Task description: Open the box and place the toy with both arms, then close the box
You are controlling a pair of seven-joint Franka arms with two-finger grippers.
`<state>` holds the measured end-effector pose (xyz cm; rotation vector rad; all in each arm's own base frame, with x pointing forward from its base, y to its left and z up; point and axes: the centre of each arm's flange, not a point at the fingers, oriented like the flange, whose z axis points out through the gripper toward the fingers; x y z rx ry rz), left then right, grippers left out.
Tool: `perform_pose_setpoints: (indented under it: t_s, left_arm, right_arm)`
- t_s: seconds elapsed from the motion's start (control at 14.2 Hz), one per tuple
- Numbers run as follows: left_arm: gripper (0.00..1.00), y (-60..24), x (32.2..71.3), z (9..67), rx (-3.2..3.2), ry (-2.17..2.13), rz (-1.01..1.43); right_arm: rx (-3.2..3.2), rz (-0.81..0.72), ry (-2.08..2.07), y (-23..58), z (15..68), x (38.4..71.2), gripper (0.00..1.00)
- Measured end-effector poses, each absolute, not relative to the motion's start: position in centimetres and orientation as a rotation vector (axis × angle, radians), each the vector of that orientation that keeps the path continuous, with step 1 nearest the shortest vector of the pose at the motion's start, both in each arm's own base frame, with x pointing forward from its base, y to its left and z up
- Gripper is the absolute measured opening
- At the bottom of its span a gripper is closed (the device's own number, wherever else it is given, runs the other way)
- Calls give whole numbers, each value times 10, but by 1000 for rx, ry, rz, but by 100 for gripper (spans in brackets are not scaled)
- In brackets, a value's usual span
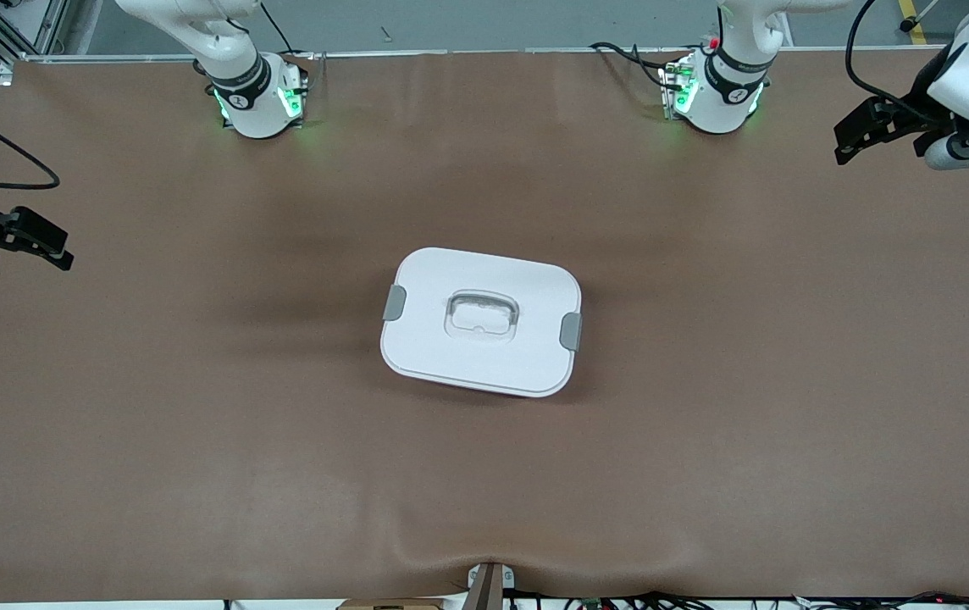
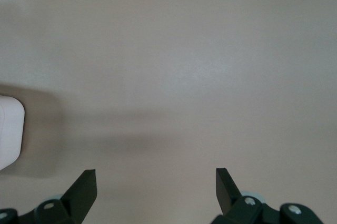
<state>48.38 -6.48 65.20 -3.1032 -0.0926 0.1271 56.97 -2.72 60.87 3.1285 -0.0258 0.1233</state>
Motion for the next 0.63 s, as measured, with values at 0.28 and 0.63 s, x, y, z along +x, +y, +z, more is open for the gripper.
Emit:
perform_pose_setpoints:
  t_s: [0.28,0.63]
  left_arm:
    - [100,-56,489,648,-3111,-37,131]
    - [100,-42,494,650,-3119,72,96]
  right_arm:
    - [3129,123,-26,-27,609,570,100]
    - [3129,123,-25,-27,609,570,100]
